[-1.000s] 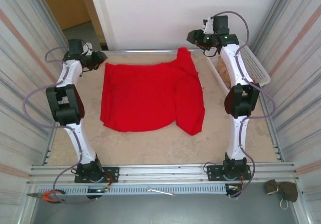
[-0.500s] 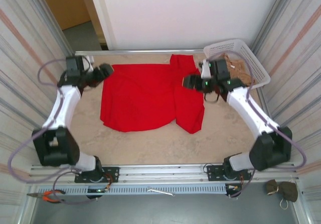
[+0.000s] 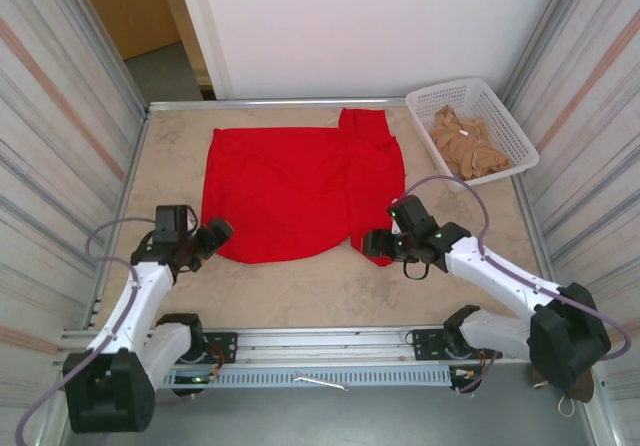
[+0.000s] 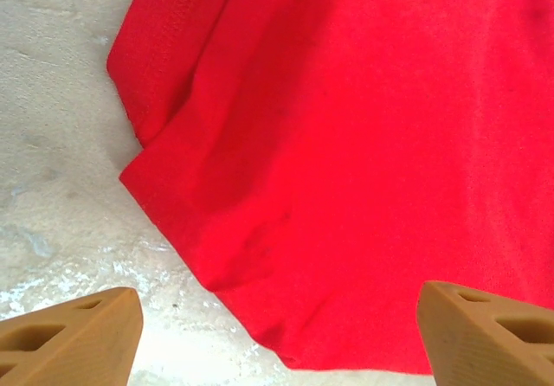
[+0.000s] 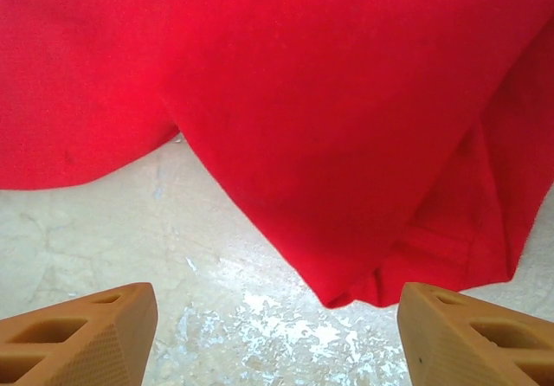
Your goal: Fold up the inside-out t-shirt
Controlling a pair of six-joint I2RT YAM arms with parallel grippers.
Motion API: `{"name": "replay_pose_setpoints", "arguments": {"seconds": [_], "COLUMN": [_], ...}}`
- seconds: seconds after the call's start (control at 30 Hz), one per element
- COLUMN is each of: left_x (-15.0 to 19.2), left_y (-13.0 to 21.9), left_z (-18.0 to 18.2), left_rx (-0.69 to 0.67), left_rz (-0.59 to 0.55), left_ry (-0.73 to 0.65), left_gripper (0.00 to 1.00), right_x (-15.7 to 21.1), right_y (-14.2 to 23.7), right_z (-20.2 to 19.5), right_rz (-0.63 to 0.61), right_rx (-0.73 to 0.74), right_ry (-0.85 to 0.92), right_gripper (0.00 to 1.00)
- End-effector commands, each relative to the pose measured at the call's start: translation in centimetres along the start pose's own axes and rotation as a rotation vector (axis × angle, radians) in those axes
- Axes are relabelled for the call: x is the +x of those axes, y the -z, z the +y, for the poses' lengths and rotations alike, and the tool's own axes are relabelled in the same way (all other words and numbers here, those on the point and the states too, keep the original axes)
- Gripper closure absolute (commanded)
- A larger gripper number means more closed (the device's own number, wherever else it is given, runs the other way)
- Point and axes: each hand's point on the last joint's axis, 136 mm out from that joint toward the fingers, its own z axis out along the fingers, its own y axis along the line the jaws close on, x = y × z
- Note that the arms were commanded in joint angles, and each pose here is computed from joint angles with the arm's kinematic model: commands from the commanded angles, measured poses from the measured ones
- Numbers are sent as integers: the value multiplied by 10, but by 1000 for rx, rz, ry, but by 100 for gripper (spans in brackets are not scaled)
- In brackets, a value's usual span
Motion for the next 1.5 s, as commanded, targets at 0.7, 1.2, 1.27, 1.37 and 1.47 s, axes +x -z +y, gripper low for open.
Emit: {"name": "replay_pose_setpoints", "arguments": {"seconds": [0.7,1.2,1.27,1.37,1.47], "left_x": [-31,-80,-95,-119,-142], "left_y": [-42,45,29,-2,-26], "left_z": [-4,-63,-68,-73,-79], "left_rx": [6,218,216,196,186], "left_rz": [43,-108,-88,-49,-27], "left_ry": [-81,-71,-63,-49,-63], "left_gripper": [100,100,100,100,62], "right_x": [-14,-88,-116,-159,-182], "right_y": [-26,100,86,62,44], "right_z": [-11,2,-5,-14,-19], "right_rz": [6,-192,-186,-174,-163], "right_rx": [36,-214,-224,-239,-219], "right_ry": [-68,-227,-263,-284,-254], "right_gripper": [100,100,100,91,45]}}
